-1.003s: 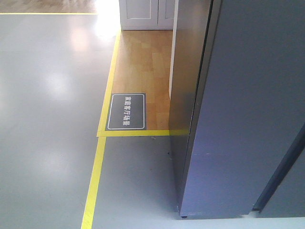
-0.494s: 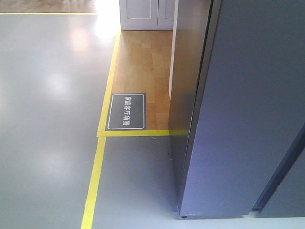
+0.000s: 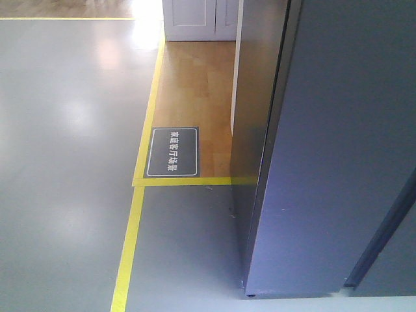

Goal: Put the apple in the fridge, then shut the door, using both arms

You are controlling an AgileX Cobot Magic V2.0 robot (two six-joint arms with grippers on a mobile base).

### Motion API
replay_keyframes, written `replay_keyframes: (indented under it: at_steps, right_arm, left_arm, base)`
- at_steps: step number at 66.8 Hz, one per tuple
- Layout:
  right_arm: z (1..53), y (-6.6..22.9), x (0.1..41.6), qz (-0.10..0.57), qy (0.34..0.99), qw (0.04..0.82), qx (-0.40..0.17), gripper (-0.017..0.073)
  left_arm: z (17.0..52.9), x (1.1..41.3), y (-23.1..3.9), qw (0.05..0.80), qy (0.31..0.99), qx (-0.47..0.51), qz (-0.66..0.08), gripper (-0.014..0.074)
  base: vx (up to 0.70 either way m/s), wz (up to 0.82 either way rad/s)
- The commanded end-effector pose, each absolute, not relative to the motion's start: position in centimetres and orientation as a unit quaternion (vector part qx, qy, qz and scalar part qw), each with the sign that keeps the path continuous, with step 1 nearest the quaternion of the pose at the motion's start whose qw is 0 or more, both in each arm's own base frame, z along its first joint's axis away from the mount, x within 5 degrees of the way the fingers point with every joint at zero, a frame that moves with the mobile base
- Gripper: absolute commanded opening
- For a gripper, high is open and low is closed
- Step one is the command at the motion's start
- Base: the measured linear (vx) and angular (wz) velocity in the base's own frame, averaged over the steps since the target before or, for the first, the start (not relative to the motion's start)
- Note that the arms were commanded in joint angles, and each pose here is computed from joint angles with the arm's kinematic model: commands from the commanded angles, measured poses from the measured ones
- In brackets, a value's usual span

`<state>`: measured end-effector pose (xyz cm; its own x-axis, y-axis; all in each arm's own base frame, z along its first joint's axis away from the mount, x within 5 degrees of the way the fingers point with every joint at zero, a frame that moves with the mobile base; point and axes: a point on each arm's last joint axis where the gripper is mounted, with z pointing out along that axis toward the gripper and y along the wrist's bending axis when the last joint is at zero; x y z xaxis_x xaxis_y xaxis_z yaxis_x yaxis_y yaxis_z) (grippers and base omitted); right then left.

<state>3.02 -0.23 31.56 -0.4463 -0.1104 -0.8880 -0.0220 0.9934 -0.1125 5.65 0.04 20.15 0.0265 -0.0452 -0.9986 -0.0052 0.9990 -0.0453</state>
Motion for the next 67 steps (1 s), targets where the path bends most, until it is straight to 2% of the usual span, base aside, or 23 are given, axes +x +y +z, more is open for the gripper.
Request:
replay_keyframes:
  at_steps: [1, 18, 42, 67]
  right_arm:
    - [33.3, -0.1, 4.0, -0.043, 0.772, 0.633, -0.043, -0.0003]
    - [28.0, 0.0, 5.0, -0.032, 0.678, 0.734, -0.031, -0.0003]
    - [20.7, 0.0, 5.5, -0.023, 0.668, 0.744, -0.02, -0.0003]
    - [20.6, 0.2, 5.5, -0.009, 0.675, 0.737, -0.034, -0.0003]
  left_arm:
    - [21.5, 5.4, 0.0, 0.752, 0.658, -0.018, -0.02, -0.0006]
    - [21.5, 5.4, 0.0, 0.752, 0.658, -0.018, -0.02, -0.0006]
    - [21.5, 5.4, 0.0, 0.752, 0.658, -0.018, -0.02, -0.0006]
    - [21.5, 5.4, 0.0, 0.752, 0.659, -0.018, -0.02, -0.0006]
  base:
    - [0.0, 0.0]
    - [0.0, 0.0]
    - [0.0, 0.0]
    - [0.0, 0.0]
